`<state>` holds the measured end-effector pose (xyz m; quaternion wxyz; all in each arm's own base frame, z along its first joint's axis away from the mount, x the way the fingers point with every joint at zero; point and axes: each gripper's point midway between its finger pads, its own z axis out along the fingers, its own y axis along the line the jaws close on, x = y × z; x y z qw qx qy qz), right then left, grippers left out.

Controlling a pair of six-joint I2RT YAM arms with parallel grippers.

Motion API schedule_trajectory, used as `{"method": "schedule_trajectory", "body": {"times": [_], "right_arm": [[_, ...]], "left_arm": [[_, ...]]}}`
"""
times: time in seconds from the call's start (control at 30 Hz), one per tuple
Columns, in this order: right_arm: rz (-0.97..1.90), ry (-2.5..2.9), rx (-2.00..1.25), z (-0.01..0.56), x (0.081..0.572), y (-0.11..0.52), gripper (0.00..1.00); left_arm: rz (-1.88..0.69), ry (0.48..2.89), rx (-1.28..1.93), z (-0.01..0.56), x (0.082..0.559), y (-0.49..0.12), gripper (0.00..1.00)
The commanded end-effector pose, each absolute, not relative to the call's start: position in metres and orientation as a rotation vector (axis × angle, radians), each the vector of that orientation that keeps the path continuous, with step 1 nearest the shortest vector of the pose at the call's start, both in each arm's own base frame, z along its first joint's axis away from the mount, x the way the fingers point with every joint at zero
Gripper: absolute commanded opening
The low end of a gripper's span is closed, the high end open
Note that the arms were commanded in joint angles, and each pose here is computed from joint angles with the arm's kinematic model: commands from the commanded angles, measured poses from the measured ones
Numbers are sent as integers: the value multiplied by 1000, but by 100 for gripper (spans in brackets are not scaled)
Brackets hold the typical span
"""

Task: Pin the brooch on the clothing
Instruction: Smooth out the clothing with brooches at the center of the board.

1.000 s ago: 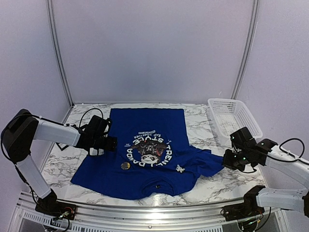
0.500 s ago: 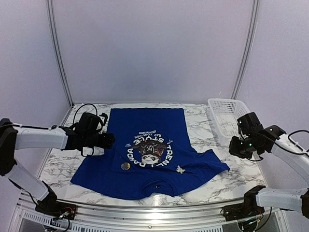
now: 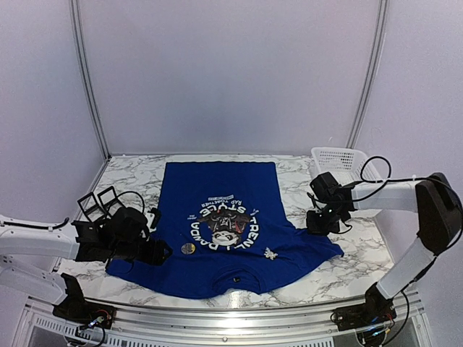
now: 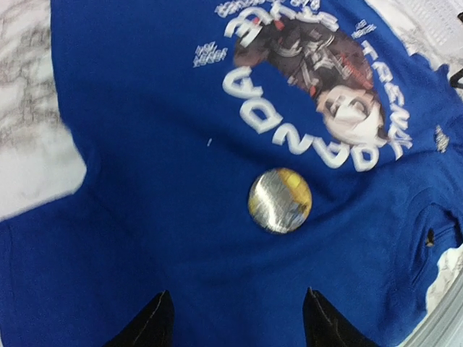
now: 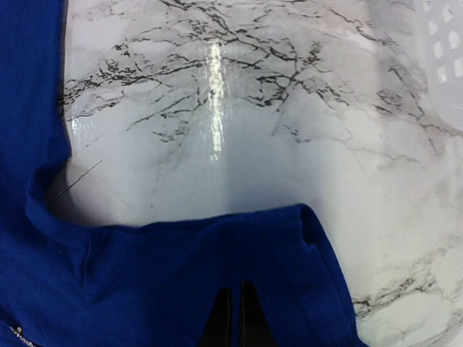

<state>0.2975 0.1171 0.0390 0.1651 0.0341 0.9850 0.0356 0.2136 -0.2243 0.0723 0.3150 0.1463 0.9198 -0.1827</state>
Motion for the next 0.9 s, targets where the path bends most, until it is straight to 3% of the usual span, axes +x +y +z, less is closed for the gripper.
{"method": "schedule_trajectory", "body": {"times": [0.0,0.33,0.6,0.73,0.87], "right_arm": [[131,2751,63,28,324,122,0],[13,2780,51,5,347,102,0],[-135,2675,-124,76,359,133,0],[-109,2612,-298,110,324,184,0],[291,2617,-658,98,246,283,0]], "left_arm": [[-475,2596,263,31,183,-203,63],[-396,2714,168,-3,149,-163,62],[-436,2507,374,64,170,-193,60],[-453,2479,541,75,163,-219,58],[-404,2509,716,57,152,-238,57]]}}
